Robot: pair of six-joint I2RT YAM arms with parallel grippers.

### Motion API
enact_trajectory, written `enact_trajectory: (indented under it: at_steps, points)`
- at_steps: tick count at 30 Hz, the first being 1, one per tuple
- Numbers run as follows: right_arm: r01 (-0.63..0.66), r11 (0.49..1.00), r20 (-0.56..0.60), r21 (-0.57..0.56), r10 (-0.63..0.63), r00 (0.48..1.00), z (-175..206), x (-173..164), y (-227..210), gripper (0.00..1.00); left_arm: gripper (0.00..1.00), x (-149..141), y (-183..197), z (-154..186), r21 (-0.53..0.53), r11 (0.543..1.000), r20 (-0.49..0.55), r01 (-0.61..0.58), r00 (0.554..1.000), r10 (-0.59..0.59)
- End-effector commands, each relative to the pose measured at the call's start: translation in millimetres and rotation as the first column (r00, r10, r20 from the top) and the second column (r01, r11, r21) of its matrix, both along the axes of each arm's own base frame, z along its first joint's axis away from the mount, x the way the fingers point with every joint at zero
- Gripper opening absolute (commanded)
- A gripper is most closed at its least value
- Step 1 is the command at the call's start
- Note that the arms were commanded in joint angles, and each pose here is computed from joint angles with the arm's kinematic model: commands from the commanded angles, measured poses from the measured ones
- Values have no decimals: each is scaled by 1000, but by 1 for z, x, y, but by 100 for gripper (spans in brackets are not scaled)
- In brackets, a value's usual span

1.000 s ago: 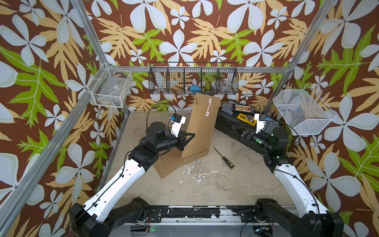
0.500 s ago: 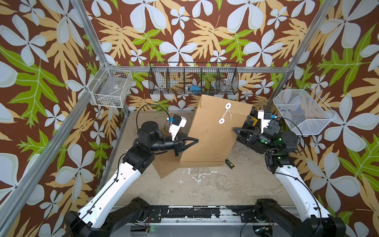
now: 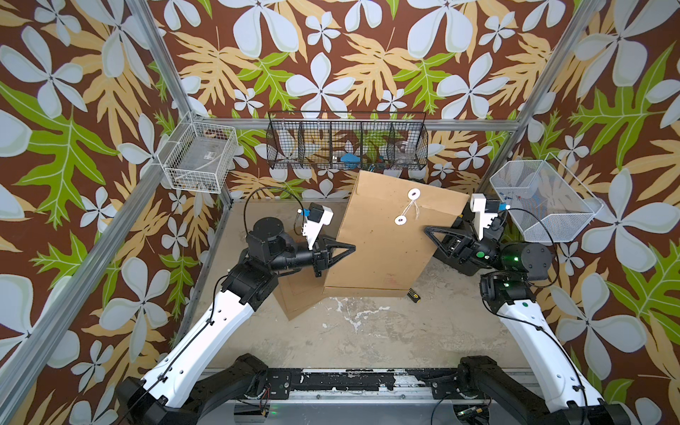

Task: Open the file bag
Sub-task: Pick up the file bag from the file bag.

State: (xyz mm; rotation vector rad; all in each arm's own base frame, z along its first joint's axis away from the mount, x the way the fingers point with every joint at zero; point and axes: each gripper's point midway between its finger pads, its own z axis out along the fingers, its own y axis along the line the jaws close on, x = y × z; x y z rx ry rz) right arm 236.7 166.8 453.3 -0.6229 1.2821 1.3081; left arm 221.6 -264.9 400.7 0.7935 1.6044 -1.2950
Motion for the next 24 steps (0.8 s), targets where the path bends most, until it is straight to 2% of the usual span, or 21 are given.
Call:
enact_trajectory:
  at_steps: [1, 4, 12, 16, 17, 18, 21, 24]
  points:
    - [4, 1000, 34, -31, -3, 999, -1, -4, 1, 41, 0, 12, 7, 8, -14, 997, 32, -80, 996, 80]
    - [5, 1000, 26, -30, -5, 1000, -2, -4, 1, 38, 0, 17, 10, 8, -32, 994, 11, -102, 995, 103]
    - [-20, 999, 28, -44, 21, 999, -7, -5, 6, 29, 0, 6, 7, 13, -60, 998, 21, -35, 999, 37]
    - [-18, 999, 23, -42, 19, 1000, -5, -4, 7, 12, 0, 1, 6, 17, -77, 997, 29, -8, 1000, 10]
    - [-13, 999, 25, -43, 14, 1000, -4, -4, 7, 4, 7, 0, 6, 20, -79, 997, 35, -2, 999, 5]
    - [-11, 999, 21, -46, 12, 1000, -4, -3, 7, 0, 13, -2, 6, 22, -81, 997, 41, 6, 999, -3]
    - [-32, 997, 38, -65, 34, 999, -2, -10, 12, 0, 30, -7, 4, 32, -92, 995, 67, 38, 997, -32]
    - [-50, 996, 46, -80, 54, 997, -3, -12, 19, 0, 36, -9, 2, 43, -116, 991, 84, 67, 995, -58]
